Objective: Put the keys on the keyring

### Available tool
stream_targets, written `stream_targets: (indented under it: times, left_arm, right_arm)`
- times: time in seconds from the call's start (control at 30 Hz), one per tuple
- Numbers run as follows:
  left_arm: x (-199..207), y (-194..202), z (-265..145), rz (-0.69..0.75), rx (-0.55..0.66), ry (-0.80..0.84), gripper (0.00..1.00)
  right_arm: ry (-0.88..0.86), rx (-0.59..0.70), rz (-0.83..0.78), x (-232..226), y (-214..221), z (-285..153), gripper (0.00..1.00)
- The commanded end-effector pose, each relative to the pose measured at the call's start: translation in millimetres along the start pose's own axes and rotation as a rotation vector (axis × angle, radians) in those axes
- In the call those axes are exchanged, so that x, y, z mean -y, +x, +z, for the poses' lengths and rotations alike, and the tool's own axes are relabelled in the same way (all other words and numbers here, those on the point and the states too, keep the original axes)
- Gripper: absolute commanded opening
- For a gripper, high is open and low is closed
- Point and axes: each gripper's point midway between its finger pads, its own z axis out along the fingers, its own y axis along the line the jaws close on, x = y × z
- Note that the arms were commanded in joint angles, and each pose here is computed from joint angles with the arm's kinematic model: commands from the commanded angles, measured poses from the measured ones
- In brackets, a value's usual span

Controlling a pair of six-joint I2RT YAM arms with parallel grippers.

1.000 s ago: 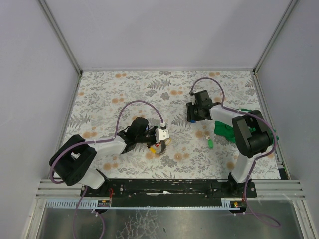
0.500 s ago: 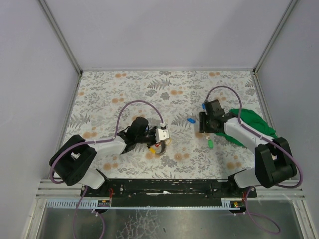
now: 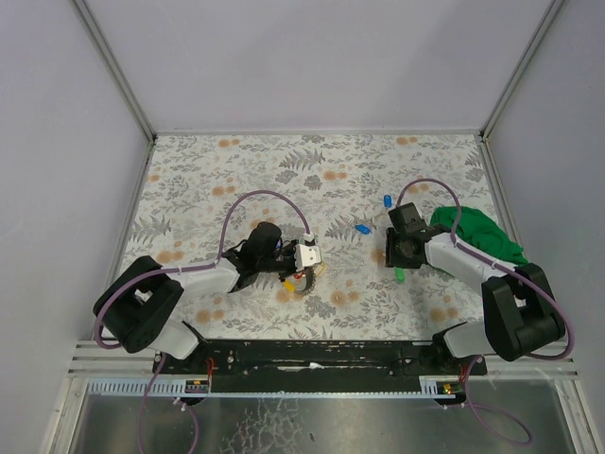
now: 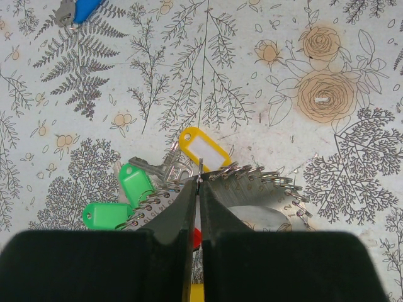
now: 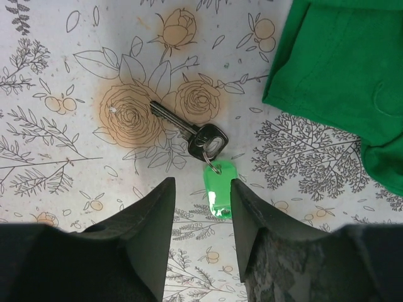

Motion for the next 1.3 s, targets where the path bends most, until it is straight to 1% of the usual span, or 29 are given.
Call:
stream_targets:
  times: [0.0, 0.17, 0.27, 0.33, 0.5, 0.77, 0.8, 0.9, 1.07, 1.13, 1.27]
  left_arm:
    - [-8, -18, 1, 0.023, 0.041, -0.013, 0.0]
    - [-8, -19, 0, 0.023, 0.043, -0.013, 0.0]
    - [-8, -19, 0, 0.02, 0.042, -0.013, 0.0]
    - [-8, -20, 0, 0.019, 0.042, -0.013, 0.0]
    - [-8, -20, 0, 0.017, 0.043, -0.011, 0.0]
    - [-8, -21, -1, 0.015, 0.046, -0.009, 0.0]
    - [-8, -22, -1, 0.016, 0.046, -0.01, 0.0]
    - [-8, -22, -1, 0.017, 0.048, -0.011, 0.0]
    - [-8, -25, -3, 0.018, 0.057, -0.016, 0.0]
    - [-8, -25, -4, 0.018, 0.06, -0.019, 0.0]
    - [-9, -28, -6, 0.022, 0.071, -0.028, 0.0]
  right_arm:
    - [0.007, 0.051, 0.003, -2, -11, 4, 0.46]
    - [0.029, 0.069, -0.014, 1, -17, 7, 0.44]
    - [0.031, 0.055, -0.023, 1, -15, 10, 0.4]
    - [0.026, 0.053, -0.027, 0, -15, 11, 0.36]
    - [0.008, 0.057, -0.031, -2, -15, 9, 0.21]
    - [-0.051, 0.053, -0.064, -13, -16, 5, 0.01]
    - [-0.061, 0.059, -0.071, -16, -18, 3, 0.0]
    - [-0.107, 0.108, -0.127, -32, -23, -2, 0.0]
    - [-0.227, 0.225, -0.243, -74, -32, -10, 0.0]
    - [-0.298, 0.293, -0.282, -92, -35, -15, 0.0]
    - [-0.438, 0.453, -0.309, -117, -44, -30, 0.0]
